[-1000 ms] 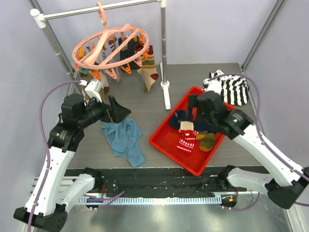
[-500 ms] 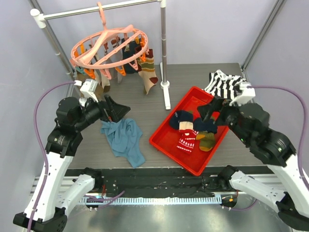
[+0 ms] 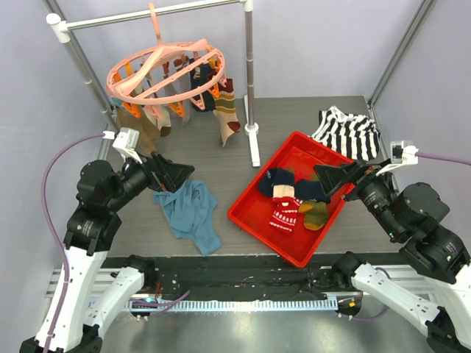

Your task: Remove the socks clipped to the hanger

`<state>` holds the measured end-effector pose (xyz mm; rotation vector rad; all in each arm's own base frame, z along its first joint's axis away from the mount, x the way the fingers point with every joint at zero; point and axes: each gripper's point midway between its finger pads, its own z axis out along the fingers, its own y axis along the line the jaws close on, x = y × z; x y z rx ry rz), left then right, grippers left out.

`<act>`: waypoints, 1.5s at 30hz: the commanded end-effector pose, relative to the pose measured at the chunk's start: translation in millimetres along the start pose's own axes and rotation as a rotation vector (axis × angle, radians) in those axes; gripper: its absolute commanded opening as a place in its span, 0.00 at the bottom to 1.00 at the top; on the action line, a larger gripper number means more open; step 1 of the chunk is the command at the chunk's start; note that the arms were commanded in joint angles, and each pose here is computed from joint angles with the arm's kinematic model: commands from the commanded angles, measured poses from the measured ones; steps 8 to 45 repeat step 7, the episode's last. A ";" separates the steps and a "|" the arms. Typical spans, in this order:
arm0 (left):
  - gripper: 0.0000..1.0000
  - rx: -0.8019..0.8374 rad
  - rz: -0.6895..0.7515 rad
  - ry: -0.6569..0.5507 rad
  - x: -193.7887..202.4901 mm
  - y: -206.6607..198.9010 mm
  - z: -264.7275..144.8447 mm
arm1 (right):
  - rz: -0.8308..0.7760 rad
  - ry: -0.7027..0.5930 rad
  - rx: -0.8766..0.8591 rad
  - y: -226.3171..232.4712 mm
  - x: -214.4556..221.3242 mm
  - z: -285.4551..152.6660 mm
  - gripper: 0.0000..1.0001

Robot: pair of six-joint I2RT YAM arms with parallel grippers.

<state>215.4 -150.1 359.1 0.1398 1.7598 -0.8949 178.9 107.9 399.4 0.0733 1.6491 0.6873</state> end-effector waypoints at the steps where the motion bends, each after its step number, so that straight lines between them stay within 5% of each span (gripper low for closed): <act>1: 1.00 0.013 0.025 -0.042 -11.2 -5.7 -2.4 | 0.013 -0.001 -0.037 9.8 -0.1 8.7 0.99; 45: 1.00 0.011 0.029 -0.042 -11.7 -5.4 -2.2 | 0.004 0.008 -0.031 7.9 4.4 11.9 0.99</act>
